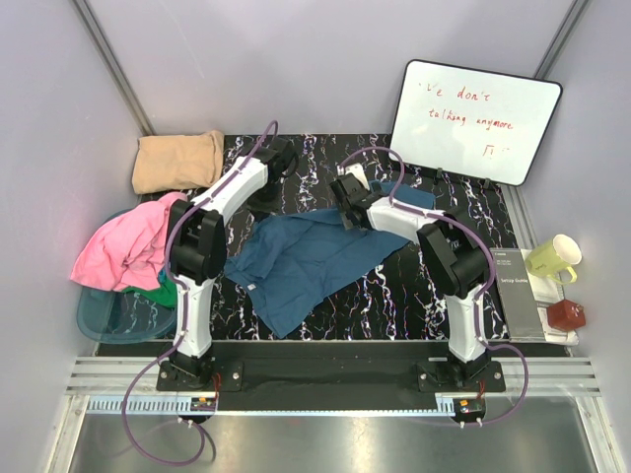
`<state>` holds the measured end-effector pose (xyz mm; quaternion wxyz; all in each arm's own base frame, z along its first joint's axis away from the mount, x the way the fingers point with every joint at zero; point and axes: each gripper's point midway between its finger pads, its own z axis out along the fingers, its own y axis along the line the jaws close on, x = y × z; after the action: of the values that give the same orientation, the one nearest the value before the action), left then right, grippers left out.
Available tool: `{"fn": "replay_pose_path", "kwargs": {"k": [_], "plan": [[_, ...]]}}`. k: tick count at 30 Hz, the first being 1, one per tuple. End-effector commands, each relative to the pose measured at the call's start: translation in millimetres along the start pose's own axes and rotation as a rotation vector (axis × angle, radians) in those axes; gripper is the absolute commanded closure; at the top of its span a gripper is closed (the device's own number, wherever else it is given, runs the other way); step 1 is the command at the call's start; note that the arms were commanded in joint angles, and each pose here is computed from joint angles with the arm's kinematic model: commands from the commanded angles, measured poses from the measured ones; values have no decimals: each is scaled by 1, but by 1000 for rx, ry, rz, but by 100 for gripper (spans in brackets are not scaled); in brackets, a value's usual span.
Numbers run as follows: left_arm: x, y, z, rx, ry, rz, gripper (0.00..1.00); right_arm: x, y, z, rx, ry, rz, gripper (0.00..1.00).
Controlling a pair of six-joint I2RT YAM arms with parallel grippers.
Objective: Fold and stack the t-shirts
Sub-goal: Flatten out the tshirt
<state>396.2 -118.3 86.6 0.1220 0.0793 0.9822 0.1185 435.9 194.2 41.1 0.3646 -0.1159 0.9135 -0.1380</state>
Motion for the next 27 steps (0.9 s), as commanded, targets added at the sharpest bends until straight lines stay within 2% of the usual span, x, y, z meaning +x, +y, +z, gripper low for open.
{"fn": "replay_pose_path", "kwargs": {"k": [1,5,12,21,27], "plan": [[-12,8,-22,12,-78,-22,100,-41,-5,-12,26,-106,48,17],[-12,8,-21,14,-78,-19,100,-45,-14,-14,65,-118,51,18],[-10,6,-18,21,-66,-16,100,-45,-36,-3,240,-119,20,21],[-6,5,-14,19,-48,-9,100,-66,-43,-26,180,-163,34,22],[-5,3,-11,22,-41,-6,100,-64,-46,-29,175,-161,25,22]]}}
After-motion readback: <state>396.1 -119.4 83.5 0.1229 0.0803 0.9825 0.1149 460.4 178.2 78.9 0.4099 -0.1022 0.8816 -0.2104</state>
